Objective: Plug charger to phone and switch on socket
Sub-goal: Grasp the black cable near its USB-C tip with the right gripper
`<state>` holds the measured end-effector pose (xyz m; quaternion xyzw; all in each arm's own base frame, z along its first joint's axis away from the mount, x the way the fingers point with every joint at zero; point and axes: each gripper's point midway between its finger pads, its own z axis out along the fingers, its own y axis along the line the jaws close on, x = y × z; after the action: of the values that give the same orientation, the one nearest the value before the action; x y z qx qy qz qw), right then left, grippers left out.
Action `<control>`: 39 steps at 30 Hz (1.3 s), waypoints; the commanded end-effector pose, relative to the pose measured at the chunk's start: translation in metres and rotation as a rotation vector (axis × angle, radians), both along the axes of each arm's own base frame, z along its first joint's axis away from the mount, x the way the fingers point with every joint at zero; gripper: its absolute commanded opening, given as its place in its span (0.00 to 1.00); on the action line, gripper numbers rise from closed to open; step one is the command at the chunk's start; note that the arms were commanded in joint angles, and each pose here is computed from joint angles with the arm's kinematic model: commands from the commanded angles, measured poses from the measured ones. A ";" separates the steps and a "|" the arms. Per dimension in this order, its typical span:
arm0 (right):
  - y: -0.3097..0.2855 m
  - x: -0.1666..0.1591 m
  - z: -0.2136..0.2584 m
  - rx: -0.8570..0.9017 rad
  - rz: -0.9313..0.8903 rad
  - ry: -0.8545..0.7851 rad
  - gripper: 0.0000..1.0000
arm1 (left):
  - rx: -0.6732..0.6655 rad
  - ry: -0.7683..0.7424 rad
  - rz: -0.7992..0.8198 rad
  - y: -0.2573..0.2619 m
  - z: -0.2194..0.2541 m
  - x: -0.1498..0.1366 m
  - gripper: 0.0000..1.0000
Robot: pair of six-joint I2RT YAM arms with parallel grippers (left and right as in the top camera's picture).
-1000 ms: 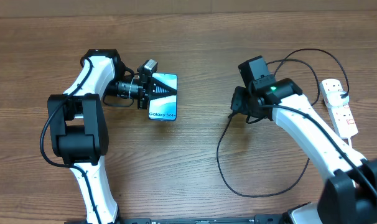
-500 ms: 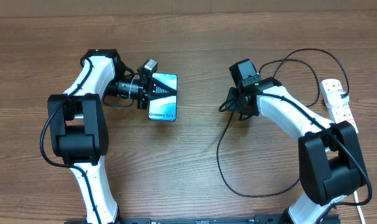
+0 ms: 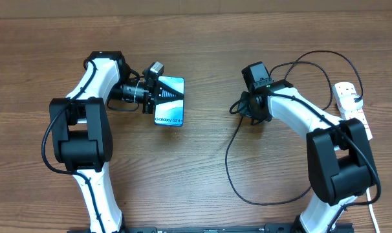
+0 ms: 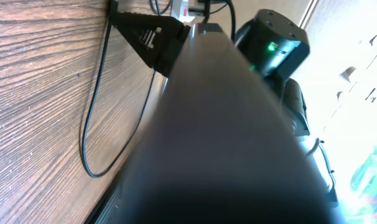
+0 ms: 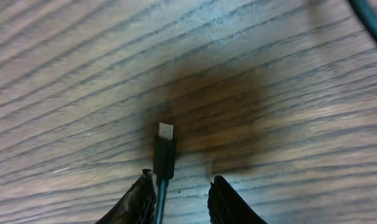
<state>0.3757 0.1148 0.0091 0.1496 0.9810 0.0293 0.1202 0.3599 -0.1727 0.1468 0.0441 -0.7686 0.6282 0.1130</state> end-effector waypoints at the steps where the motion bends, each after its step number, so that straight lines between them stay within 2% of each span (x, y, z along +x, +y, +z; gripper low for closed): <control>1: 0.002 -0.003 -0.011 0.009 0.001 0.023 0.29 | -0.024 -0.055 -0.003 -0.004 0.013 0.002 0.04; 7: 0.012 0.001 -0.010 0.064 0.007 0.013 0.25 | -0.023 -0.054 -0.002 -0.004 0.013 0.002 0.04; 18: 0.006 0.007 -0.009 0.031 -0.005 -0.015 0.22 | -0.023 -0.048 -0.001 -0.004 0.013 0.002 0.04; 26: 0.005 0.004 -0.010 0.027 -0.005 -0.004 0.13 | -0.023 -0.048 -0.001 -0.004 0.013 0.002 0.04; 29: 0.005 0.003 -0.011 0.025 -0.005 0.003 0.06 | -0.023 -0.048 -0.001 -0.004 0.013 0.002 0.04; 33: 0.005 0.003 -0.010 0.025 -0.005 0.001 0.04 | -0.023 -0.048 -0.001 -0.004 0.013 0.002 0.04; 34: 0.005 0.004 -0.010 0.026 -0.005 -0.001 0.04 | -0.023 -0.048 -0.001 -0.004 0.013 0.002 0.04; 36: 0.006 0.005 -0.010 0.028 -0.005 -0.009 0.24 | -0.023 -0.048 -0.001 -0.004 0.013 0.002 0.04; 39: 0.005 0.009 -0.009 0.025 -0.009 -0.026 0.27 | -0.023 -0.048 -0.001 -0.004 0.013 0.002 0.04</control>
<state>0.3843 0.1237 0.0035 0.1509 0.9789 0.0523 0.1275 0.3598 -0.1726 0.1461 0.0429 -0.7697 0.6270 0.1125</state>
